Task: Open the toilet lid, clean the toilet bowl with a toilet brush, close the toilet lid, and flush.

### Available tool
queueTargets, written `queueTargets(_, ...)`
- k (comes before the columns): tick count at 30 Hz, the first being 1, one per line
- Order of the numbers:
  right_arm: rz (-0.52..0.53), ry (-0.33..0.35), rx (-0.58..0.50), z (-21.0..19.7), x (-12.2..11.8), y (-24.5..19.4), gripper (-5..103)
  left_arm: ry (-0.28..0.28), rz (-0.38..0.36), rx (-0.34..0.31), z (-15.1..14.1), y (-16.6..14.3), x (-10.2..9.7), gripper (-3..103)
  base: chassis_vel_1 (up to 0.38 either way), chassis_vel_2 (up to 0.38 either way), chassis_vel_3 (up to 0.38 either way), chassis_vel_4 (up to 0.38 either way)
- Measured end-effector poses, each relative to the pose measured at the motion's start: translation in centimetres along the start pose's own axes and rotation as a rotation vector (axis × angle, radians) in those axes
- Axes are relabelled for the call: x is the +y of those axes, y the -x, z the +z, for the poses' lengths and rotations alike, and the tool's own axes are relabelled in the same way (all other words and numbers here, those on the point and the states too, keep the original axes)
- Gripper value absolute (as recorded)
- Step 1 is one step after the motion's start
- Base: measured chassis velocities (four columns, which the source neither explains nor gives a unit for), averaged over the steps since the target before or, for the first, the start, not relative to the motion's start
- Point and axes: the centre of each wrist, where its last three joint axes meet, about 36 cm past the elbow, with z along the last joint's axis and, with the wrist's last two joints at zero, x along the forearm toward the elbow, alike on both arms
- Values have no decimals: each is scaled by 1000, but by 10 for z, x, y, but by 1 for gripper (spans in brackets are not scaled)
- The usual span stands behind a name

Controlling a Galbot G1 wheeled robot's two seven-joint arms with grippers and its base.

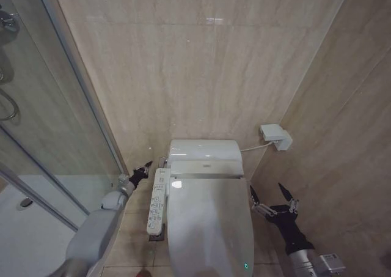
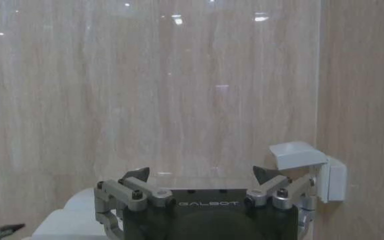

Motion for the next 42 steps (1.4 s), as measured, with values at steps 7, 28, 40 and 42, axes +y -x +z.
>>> queueTargets(7,0,0,0,0,0,0,100,-49,-151,-44,-26,-14,-32,0,0,0,0,0)
queueTargets(28,0,0,0,0,0,0,100,-112,-206,-116,-80,-77,-89,3,0,0,0,0)
queueTargets(40,0,0,0,0,0,0,100,-95,-223,-78,-64,-130,-93,57,0,0,0,0)
queueTargets(42,0,0,0,0,0,0,100,-101,-220,-70,-62,-148,-101,57,0,0,0,0)
